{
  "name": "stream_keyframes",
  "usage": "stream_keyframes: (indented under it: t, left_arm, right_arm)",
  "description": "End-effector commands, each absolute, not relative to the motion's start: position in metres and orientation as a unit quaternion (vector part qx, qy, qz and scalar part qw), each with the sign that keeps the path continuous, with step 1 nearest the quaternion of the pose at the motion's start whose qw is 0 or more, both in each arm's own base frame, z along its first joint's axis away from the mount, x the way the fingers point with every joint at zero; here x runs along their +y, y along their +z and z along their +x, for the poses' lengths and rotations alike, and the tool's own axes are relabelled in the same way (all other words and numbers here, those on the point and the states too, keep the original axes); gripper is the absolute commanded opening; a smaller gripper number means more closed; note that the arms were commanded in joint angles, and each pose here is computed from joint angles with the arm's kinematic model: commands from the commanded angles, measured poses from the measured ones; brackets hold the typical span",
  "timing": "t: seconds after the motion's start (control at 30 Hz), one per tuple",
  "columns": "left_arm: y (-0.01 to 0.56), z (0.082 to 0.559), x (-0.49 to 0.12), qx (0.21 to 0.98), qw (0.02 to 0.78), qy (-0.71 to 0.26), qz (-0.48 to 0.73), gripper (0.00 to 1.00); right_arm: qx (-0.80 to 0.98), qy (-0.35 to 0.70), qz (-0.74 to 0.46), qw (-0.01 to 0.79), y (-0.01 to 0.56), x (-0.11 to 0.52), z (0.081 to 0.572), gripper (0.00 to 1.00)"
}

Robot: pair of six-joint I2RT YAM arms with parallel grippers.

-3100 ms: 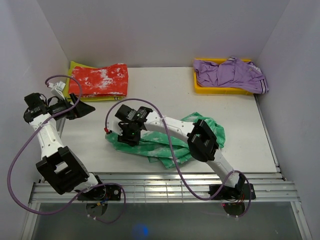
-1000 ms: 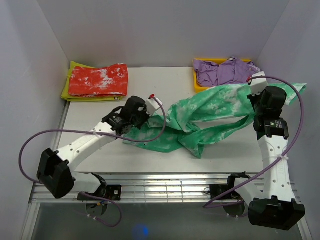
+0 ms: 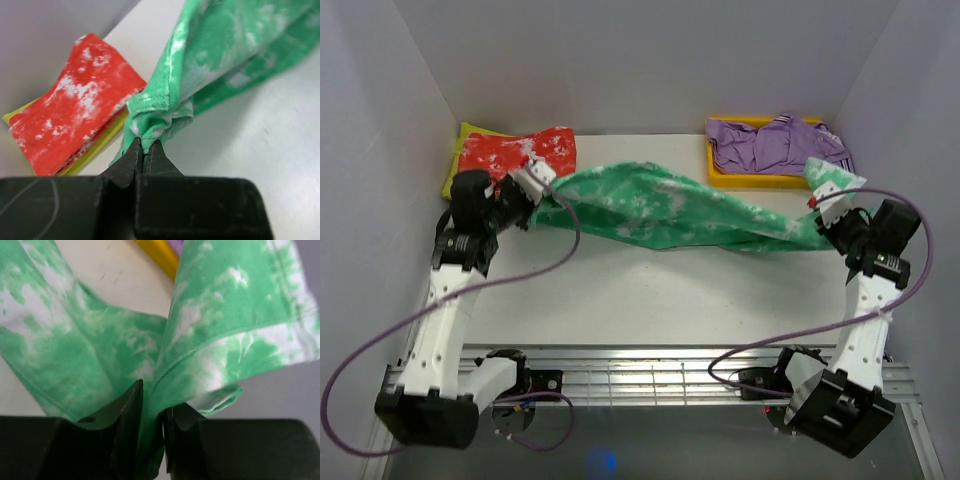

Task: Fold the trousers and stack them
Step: Flatten the trousers out

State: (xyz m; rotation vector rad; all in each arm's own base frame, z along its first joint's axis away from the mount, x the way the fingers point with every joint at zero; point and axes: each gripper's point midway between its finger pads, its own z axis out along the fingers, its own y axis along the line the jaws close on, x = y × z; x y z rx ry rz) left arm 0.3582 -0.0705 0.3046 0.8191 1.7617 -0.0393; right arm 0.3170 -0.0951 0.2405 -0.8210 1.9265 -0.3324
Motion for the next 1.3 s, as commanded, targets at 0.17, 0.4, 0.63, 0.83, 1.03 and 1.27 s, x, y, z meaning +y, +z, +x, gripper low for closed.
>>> stream_keyframes:
  t: [0.17,0.4,0.63,0.83,1.03,1.27]
  left_arm:
    - [0.114,0.206,-0.065,0.709,0.404,-0.028,0.577,0.00]
    - [0.080,0.206,-0.047,0.687,0.393,0.039,0.611,0.00]
    - [0.084,0.229,-0.045,0.719,0.392,0.034,0.573,0.00]
    - [0.090,0.246,-0.057,0.761,0.381,-0.026,0.524,0.00]
    - [0.093,0.258,-0.058,0.784,0.383,-0.036,0.488,0.00]
    - [0.094,0.267,-0.058,0.804,0.371,-0.044,0.463,0.00]
  right_arm:
    - [0.819,-0.168,-0.445,0.322,0.124,-0.122,0.256,0.90]
    - [0.816,0.015,-0.459,0.351,0.179,-0.078,0.280,0.90]
    - [0.840,0.135,-0.469,0.239,0.128,-0.041,0.269,0.82]
    - [0.898,0.101,-0.392,0.171,0.074,-0.038,0.288,0.89]
    - [0.929,0.061,-0.340,0.134,0.037,-0.041,0.304,0.90]
    - [0.928,0.027,-0.330,0.171,0.036,-0.051,0.355,0.49]
